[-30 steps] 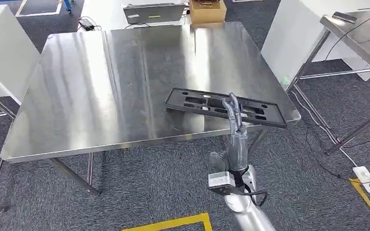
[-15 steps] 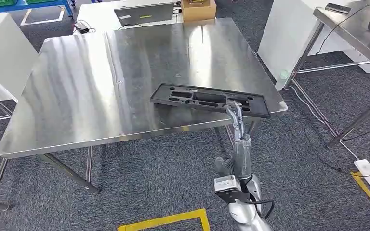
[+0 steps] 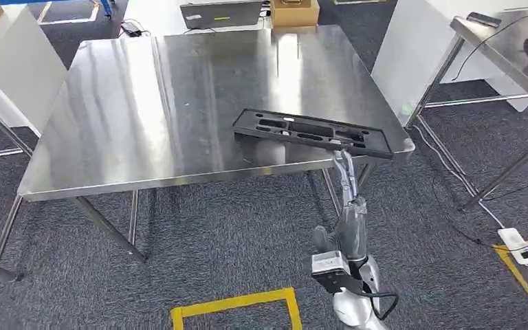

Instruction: Take the parts from the cabinet and place them on the table.

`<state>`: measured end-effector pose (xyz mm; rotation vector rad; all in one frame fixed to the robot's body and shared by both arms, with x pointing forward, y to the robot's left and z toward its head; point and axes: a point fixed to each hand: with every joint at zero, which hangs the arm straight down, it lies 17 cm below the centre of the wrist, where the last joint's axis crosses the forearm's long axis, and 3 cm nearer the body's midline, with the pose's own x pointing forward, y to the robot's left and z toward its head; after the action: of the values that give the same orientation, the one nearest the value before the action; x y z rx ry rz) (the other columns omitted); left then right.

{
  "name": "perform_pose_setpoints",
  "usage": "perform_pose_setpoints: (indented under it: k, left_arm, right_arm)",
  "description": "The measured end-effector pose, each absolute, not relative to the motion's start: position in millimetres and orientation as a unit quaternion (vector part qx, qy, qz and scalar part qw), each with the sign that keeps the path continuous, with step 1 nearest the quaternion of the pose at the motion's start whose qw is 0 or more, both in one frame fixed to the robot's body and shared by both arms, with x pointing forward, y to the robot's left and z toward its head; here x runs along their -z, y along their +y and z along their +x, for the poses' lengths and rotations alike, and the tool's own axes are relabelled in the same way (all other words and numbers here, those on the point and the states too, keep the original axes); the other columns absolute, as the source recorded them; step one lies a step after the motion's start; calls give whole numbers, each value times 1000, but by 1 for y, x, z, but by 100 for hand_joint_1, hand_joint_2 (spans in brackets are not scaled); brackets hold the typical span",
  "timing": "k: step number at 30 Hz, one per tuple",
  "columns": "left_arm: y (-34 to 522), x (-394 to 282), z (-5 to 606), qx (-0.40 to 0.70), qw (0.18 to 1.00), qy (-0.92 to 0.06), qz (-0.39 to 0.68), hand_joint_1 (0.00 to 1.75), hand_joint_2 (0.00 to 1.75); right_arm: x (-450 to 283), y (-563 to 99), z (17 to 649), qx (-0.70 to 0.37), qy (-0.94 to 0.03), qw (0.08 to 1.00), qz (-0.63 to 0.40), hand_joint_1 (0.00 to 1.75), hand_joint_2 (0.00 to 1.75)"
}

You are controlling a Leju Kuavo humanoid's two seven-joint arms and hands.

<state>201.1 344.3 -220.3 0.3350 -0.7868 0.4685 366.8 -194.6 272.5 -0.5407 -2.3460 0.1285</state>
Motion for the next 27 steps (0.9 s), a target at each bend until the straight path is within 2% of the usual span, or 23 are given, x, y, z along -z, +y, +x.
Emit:
perform_pose_setpoints:
  k: [27]
  left_arm:
    - [347, 220, 189, -248, 874, -385, 165, 0, 0]
  right_arm:
    - [-244, -211, 374, -37, -899, 389, -197, 0, 0]
